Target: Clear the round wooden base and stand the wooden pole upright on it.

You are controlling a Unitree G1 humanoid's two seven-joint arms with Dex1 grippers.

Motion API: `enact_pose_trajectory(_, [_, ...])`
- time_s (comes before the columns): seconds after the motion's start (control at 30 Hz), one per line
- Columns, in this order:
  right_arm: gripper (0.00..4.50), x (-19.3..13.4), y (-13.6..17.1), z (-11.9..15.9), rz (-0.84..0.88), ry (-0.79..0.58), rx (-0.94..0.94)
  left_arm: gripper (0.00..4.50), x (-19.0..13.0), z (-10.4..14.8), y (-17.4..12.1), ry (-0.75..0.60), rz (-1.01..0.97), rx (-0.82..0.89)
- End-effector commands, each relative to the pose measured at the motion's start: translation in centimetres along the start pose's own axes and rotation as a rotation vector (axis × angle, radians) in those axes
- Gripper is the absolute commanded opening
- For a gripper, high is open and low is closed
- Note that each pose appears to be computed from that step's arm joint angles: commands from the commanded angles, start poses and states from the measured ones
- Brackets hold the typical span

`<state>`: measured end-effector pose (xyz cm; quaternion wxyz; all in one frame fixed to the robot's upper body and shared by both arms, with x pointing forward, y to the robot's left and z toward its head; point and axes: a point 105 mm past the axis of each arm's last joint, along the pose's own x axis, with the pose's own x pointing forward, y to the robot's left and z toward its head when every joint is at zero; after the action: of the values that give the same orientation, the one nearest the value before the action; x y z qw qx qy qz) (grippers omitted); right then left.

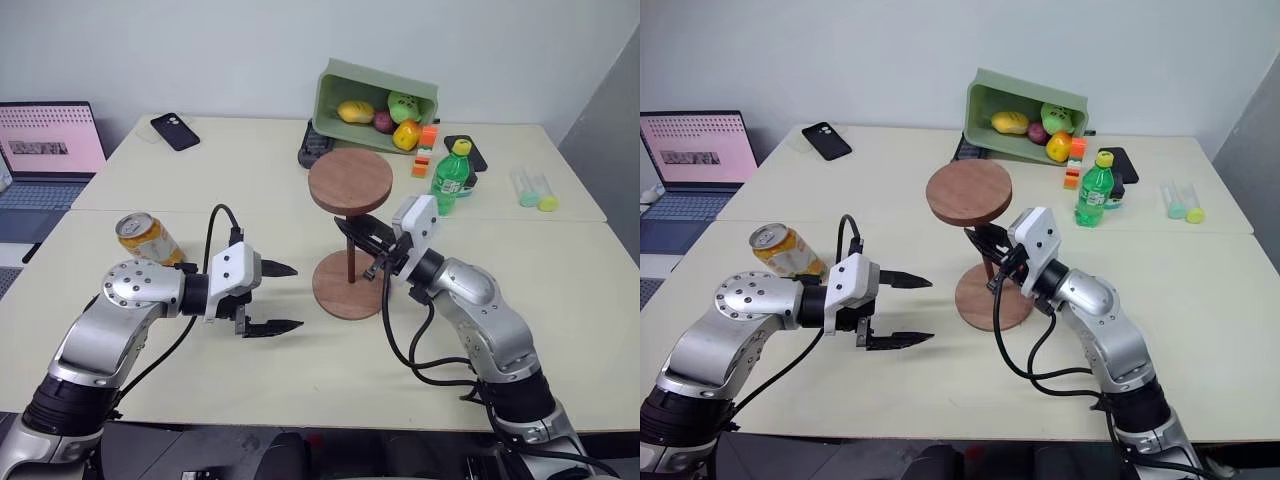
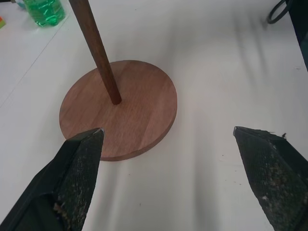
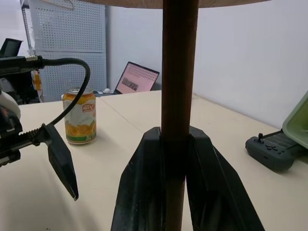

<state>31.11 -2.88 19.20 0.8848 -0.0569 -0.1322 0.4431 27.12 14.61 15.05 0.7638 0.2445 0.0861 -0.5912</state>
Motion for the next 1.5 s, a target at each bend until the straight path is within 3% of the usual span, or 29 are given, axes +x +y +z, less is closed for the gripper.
enact_pose_trajectory(0.03, [0.22,-1.8,-0.3,-7.8,-0.029,0.324,0.086,4.5,0.0,1.2,-0.1,-0.017,-0.007,0.046])
enact_pose_trajectory(0.3, [0.22,-1.8,1.1,-8.6,0.04,0.358,0.083,4.5,0.1,1.1,-0.2,-0.011,-0.009,0.044])
enact_pose_trajectory(0.53, [0.22,-3.1,-0.6,-10.3,-0.048,0.427,0.145,4.5,0.1,1.0,-0.2,-0.009,-0.011,0.041])
enact_pose_trajectory(1.23, [0.22,-3.8,-0.6,-9.9,-0.083,0.427,0.23,4.5,0.1,0.8,-0.2,-0.01,-0.009,0.025])
enact_pose_trajectory(1.5, [0.22,-4.2,1.1,-10.2,-0.039,0.449,0.234,4.5,0.0,0.7,-0.2,-0.008,-0.009,0.017])
